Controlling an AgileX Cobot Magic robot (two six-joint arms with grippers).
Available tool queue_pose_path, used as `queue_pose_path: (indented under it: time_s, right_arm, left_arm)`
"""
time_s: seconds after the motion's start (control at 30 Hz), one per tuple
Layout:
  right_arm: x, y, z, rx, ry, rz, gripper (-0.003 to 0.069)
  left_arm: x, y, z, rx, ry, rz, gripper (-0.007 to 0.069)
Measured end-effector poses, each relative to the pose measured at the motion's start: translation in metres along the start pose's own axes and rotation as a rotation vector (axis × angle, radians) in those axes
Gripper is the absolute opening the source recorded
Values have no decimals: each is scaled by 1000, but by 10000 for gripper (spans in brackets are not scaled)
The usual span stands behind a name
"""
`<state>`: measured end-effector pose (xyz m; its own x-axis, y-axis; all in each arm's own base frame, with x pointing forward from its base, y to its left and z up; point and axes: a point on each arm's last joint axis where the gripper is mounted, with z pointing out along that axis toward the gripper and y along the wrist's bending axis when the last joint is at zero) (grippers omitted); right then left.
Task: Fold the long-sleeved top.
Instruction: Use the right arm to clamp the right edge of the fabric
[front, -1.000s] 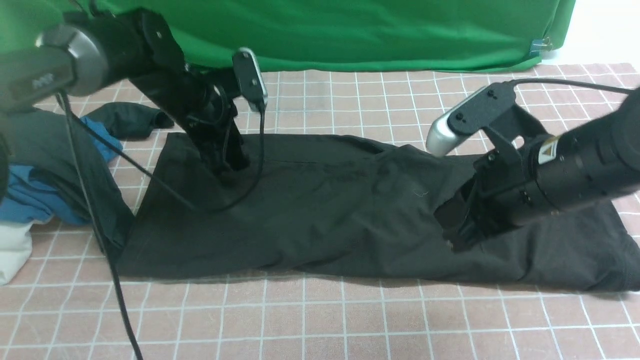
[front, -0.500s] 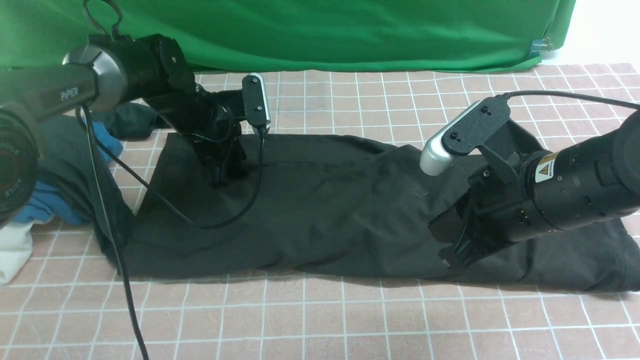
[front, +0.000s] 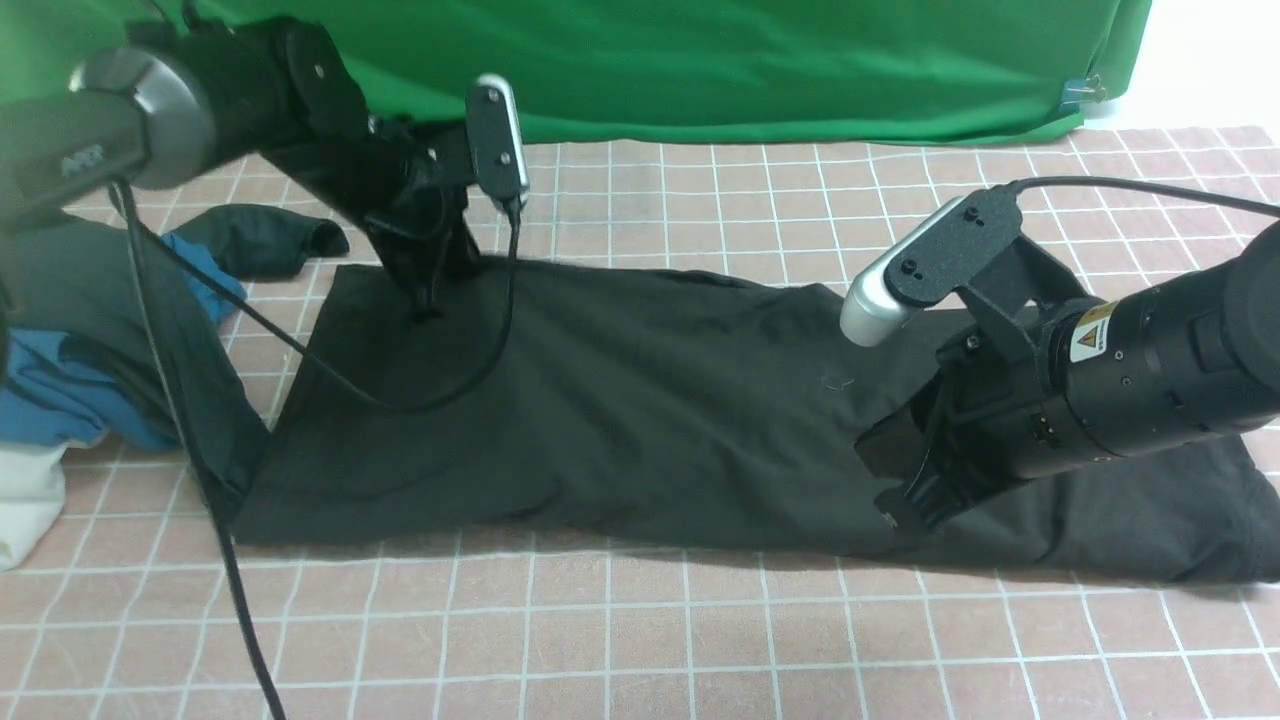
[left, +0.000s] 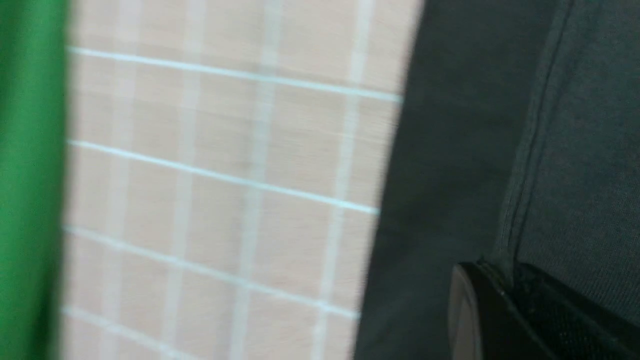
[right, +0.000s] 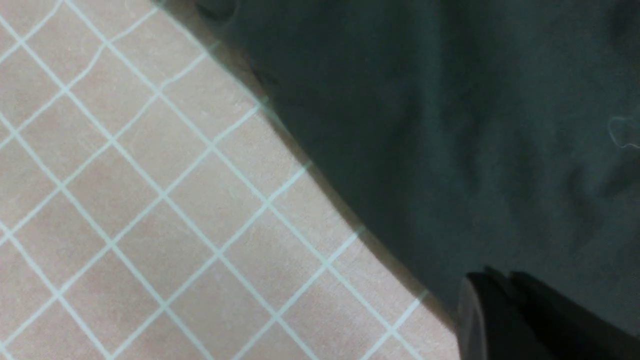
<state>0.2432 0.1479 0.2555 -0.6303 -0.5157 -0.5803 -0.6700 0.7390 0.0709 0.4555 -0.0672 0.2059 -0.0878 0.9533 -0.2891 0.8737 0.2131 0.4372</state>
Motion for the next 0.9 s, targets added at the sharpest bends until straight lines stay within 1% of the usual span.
queue_pose_path:
  time_s: [0.2, 0.27, 0.3, 0.33, 0.37, 0.4, 0.47, 0.57, 0.67, 0.73, 0.83, 0.9]
  right_arm:
    - [-1, 0, 0, 4, -7, 0, 62]
    - [-1, -1, 0, 6, -11, -1, 62]
    - [-1, -1, 0, 6, -12, -1, 62]
    - [-1, -1, 0, 7, -12, -1, 66]
    - [-1, -1, 0, 7, -12, -1, 66]
    - [-1, -1, 0, 8, -14, -2, 69]
    - [-1, -1, 0, 10, -15, -3, 73]
    - [-1, -1, 0, 10, -14, -3, 76]
    - [0, -1, 0, 10, 1, -5, 85]
    - [1, -2, 0, 23, 10, 6, 99]
    - [4, -12, -2, 63, 26, 68, 139]
    - [8, -22, -4, 90, 46, 124, 176]
  left_arm:
    - [4, 6, -5, -65, 57, 4, 31]
    - [5, 11, -5, -116, 70, -11, 31]
    - [5, 11, -5, -122, 69, -18, 31]
    - [5, 16, -6, -171, 62, -29, 32]
    - [5, 16, -6, -178, 59, -33, 32]
    - [4, 20, -4, -217, 48, -41, 33]
    - [4, 21, 0, -235, 40, -50, 40]
    - [7, 18, 10, -215, 46, -55, 67]
    - [10, 13, 20, -173, 62, -56, 134]
    - [12, 11, 22, -162, 68, -56, 185]
    - [11, 11, 21, -159, 68, -70, 304]
    - [11, 12, 17, -158, 64, -124, 392]
